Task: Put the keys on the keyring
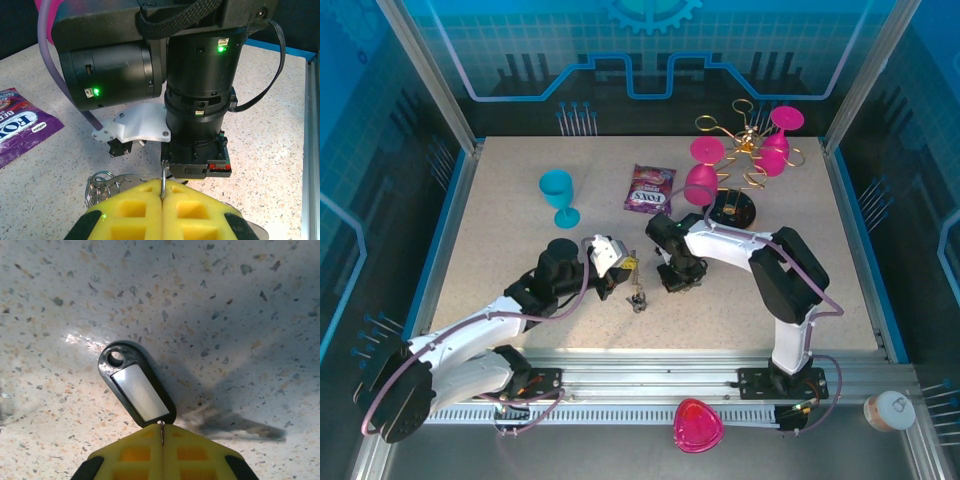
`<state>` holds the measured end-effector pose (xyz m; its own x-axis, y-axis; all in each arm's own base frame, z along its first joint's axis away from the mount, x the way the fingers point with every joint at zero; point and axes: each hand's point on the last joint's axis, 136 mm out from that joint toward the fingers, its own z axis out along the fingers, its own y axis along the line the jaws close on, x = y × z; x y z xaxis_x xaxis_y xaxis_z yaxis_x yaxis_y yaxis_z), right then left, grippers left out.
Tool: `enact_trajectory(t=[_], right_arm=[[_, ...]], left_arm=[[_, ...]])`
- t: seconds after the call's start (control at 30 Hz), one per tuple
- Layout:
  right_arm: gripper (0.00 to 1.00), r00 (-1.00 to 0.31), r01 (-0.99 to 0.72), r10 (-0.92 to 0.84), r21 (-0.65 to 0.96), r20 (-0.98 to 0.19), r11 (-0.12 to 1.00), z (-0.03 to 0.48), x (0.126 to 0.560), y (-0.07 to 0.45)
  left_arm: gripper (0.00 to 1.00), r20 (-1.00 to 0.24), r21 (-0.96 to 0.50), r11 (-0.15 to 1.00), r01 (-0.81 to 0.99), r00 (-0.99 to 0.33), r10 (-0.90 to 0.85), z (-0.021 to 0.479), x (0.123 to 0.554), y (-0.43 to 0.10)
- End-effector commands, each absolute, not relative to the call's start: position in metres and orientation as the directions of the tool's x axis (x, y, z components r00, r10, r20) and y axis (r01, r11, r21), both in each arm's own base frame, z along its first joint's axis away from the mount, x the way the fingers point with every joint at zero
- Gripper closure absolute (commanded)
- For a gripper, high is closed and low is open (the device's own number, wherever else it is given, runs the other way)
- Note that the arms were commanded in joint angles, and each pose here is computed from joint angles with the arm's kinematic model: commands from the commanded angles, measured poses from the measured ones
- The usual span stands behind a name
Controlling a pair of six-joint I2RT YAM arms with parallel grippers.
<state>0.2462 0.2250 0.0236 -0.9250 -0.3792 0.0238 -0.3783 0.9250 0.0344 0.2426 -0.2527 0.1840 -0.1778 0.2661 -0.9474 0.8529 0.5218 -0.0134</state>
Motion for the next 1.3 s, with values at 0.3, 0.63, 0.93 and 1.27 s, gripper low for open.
enact_trajectory(t=[0.3, 0.63, 0.93, 1.27], right_arm=[[0.86, -0.920, -0.389, -0.390, 0.033, 0.024, 0.920, 0.0313, 0.2471, 0.2309], [0.84, -0.917, -0.395, -0.397, 0.039, 0.048, 0.918, 0.0269, 0.2437, 0.2336], [0.89, -0.914, -0.399, -0.400, 0.028, 0.061, 0.916, 0.0264, 0.2419, 0.2325], [0.87, -0.912, -0.405, -0.405, 0.019, 0.058, 0.914, 0.0291, 0.2433, 0.2331]], left_arm=[[1.00, -0.956, 0.004, 0.520, 0.854, -0.150, 0.252, 0.1915, 0.2415, -0.2515], [1.00, -0.955, 0.005, 0.519, 0.855, -0.149, 0.256, 0.1902, 0.2410, -0.2513], [1.00, -0.956, 0.009, 0.516, 0.857, -0.144, 0.255, 0.1908, 0.2396, -0.2510], [1.00, -0.956, 0.008, 0.515, 0.857, -0.145, 0.255, 0.1903, 0.2391, -0.2506]])
